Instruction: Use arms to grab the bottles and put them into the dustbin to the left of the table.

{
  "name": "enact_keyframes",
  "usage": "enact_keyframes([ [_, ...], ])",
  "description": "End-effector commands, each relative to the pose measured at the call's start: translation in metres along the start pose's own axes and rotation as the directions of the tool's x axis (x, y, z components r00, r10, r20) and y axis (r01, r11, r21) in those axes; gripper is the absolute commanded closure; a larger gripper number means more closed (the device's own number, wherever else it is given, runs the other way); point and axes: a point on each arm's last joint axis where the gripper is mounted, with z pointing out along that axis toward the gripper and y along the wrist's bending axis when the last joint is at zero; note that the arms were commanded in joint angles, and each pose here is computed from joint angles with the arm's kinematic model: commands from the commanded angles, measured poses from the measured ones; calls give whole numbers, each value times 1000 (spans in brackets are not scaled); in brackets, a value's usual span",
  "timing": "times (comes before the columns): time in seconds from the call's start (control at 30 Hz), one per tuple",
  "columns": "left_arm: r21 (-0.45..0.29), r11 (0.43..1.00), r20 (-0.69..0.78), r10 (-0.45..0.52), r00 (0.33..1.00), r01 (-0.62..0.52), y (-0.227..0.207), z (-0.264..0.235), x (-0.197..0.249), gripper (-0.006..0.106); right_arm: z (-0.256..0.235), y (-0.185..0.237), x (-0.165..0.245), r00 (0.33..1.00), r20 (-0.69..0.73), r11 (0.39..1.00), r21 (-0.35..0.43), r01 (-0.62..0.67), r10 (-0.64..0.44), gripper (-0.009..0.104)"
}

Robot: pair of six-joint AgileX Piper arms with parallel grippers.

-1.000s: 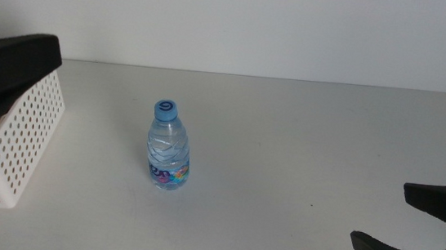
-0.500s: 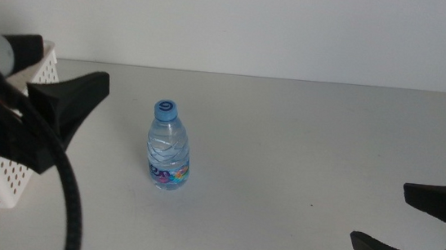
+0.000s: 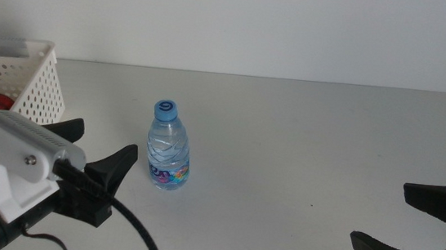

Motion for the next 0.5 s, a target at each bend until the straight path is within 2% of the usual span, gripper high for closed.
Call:
enact_keyframes([
  [0.0,-7,999,145,-41,989,42,0,9,-15,15,-3,-2,-14,996,94,1000,13,9,-10,17],
  [0.1,-23,997,166,-70,984,75,2,28,-13,15,-3,-2,-14,996,94,1000,13,9,-10,17],
  [0.47,-42,998,93,-33,995,37,0,100,-8,15,-3,-2,-14,996,94,1000,13,9,-10,17],
])
